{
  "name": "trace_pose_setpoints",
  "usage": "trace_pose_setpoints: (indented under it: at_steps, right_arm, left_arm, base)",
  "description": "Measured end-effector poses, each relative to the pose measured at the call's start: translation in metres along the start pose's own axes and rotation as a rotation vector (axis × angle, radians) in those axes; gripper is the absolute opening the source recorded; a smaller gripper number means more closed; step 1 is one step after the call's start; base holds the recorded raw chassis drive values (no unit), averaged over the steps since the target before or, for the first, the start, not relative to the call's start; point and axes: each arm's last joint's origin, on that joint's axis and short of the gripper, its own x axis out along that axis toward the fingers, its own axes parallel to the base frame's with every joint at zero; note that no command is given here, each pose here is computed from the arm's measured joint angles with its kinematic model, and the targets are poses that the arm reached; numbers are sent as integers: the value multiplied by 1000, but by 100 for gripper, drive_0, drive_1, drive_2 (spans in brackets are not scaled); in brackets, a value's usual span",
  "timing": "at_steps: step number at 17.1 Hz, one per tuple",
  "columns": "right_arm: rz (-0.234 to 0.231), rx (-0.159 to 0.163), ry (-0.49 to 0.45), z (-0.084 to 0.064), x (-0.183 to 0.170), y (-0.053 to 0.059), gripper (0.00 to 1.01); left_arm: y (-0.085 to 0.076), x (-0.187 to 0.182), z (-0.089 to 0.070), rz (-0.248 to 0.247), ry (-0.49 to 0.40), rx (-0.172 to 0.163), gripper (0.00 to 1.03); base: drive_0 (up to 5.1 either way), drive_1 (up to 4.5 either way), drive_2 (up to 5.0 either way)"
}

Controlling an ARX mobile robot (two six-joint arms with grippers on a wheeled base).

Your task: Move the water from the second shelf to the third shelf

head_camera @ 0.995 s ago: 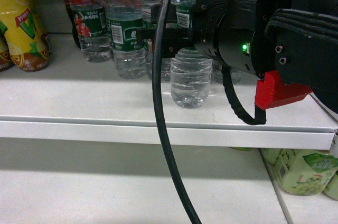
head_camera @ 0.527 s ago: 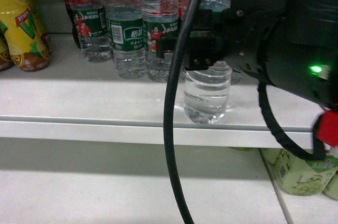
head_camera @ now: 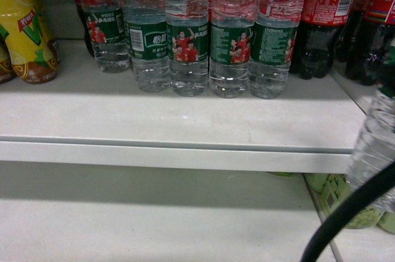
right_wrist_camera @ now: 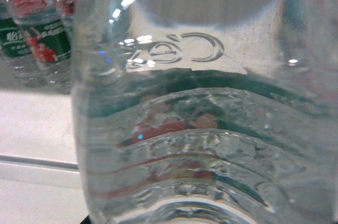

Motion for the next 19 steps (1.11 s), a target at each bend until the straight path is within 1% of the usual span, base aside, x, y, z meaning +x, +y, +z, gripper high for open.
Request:
trace_pose_setpoints:
  at_steps: [1, 2, 4, 5, 6, 7, 8, 12, 13, 14, 16, 18, 19]
  right_arm:
    - [-25, -3, -30, 1, -10, -8, 43]
    - [-52, 7, -45, 6, -21, -18, 43]
    - [-136, 24, -115, 17, -41, -34, 43]
    - [-169, 39, -142, 21, -50, -43, 43]
    - [-201, 52, -150, 22, -56, -50, 43]
    - [-249, 72, -154, 22, -61, -59, 43]
    - [-288, 83, -143, 20, -65, -66, 43]
    - [-322, 87, -125, 15, -70, -71, 43]
    - [-316, 88, -128, 16, -72, -72, 43]
    - [-302, 97, -142, 17, -76, -71, 43]
    - [-304, 106, -142, 17, -78, -71, 43]
    - [-304, 107, -122, 16, -77, -71, 43]
    - [-303, 109, -130, 16, -77, -71, 43]
  left_arm:
    - [0, 0, 0, 0, 0, 0, 98]
    - [0, 0, 0, 0, 0, 0, 98]
    - [0, 0, 0, 0, 0, 0, 98]
    - [0, 0, 0, 0, 0, 0, 98]
    - [0, 0, 0, 0, 0, 0, 98]
    - [0, 0, 0, 0, 0, 0, 98]
    - [0, 0, 0, 0, 0, 0, 98]
    - [0, 0, 0, 0, 0, 0, 98]
    - [0, 0, 0, 0, 0, 0, 98]
    - [0, 0, 0, 0, 0, 0, 98]
    - [0, 0, 0, 0, 0, 0, 98]
    - [0, 0, 0, 0, 0, 0, 98]
    - [0, 0, 0, 0, 0, 0, 98]
  base:
    - [0, 0, 0]
    - [0, 0, 0]
    - [0, 0, 0]
    - [0, 0, 0]
    - [0, 0, 0]
    - [0, 0, 0]
    - [0, 0, 0]
    - [0, 0, 0]
    - [0, 0, 0]
    - [0, 0, 0]
    - [0, 0, 0]
    - [0, 0, 0]
    - [0, 0, 0]
